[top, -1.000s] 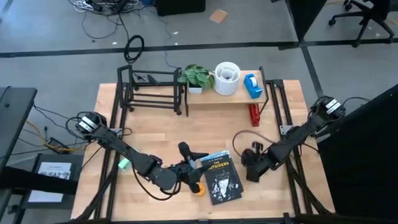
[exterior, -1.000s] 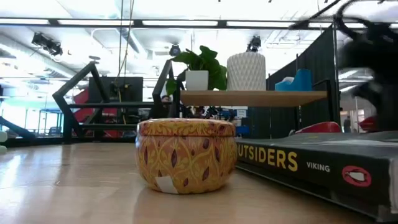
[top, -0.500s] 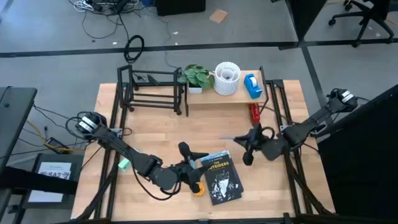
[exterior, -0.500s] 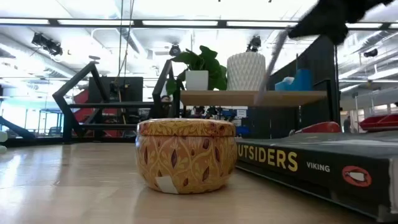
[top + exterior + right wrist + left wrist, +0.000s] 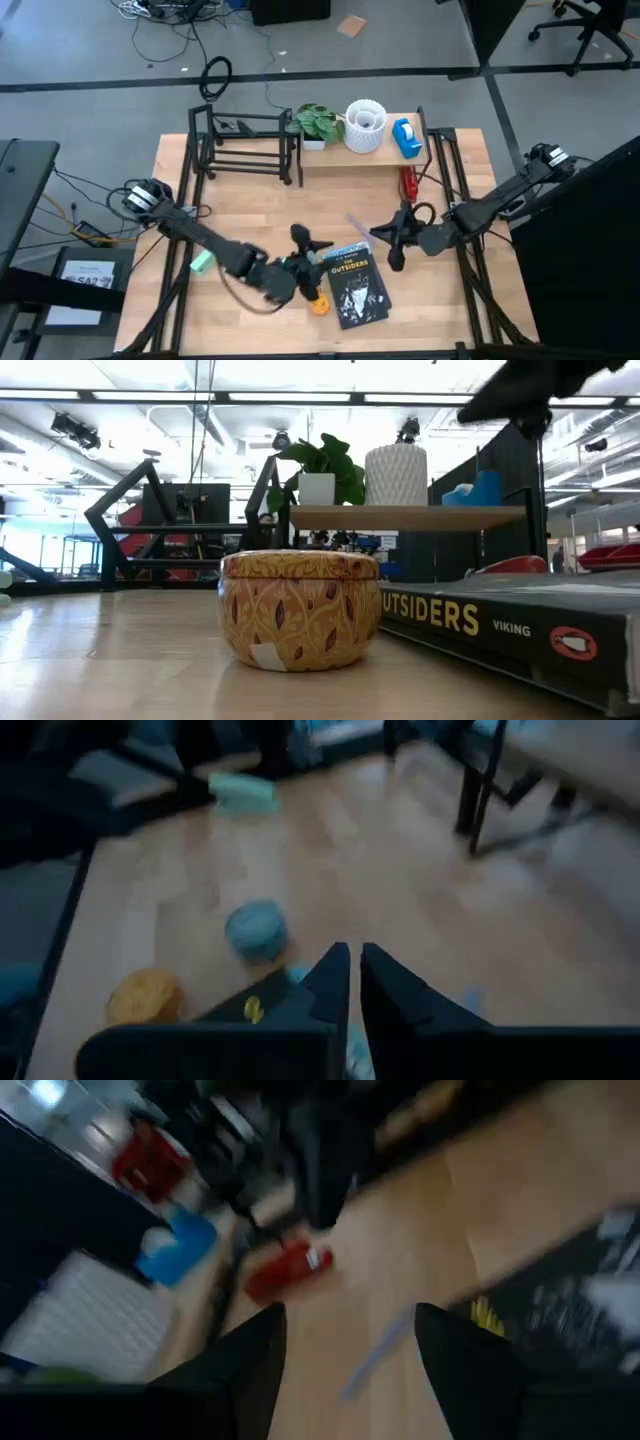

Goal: Stock shelves
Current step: Put the purple pen into the white pen organizer on the shelf

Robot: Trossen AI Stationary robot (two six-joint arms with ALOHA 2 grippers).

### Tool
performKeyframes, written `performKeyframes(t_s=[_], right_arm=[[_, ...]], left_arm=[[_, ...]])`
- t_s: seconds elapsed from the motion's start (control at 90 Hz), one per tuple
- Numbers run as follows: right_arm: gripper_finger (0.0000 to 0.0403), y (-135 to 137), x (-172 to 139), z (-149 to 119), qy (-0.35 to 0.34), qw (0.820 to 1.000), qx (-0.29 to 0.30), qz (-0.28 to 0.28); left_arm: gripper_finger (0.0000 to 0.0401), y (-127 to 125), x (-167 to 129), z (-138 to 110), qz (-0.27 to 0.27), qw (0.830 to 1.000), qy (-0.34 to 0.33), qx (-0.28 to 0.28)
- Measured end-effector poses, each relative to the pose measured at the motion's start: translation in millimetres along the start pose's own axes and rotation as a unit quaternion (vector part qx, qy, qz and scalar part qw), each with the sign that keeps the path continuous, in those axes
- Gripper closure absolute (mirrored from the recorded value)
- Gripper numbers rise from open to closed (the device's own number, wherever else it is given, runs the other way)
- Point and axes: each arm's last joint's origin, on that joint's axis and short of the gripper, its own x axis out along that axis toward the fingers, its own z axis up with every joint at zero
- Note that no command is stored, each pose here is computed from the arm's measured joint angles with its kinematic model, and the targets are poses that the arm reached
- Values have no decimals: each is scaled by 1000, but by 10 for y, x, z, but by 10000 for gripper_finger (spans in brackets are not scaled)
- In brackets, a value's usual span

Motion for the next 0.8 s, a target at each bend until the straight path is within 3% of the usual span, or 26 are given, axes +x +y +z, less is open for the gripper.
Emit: performKeyframes(t_s=[0.189, 0.533, 0.7, 0.8], right_arm=[[376, -11, 277, -362, 80, 993, -31, -84], [226, -165, 517, -1114, 103, 976, -42, -188], [217, -153, 714, -1317, 60, 976, -47, -204], [234, -175, 809, -1396, 30, 974, -7, -225]], left_arm=[[229, 177, 386, -280, -75, 993, 74, -55], [264, -61, 533, -415, -109, 988, 100, -52], [265, -74, 524, -404, -109, 987, 97, -62], [265, -72, 526, -404, -108, 987, 97, -63]])
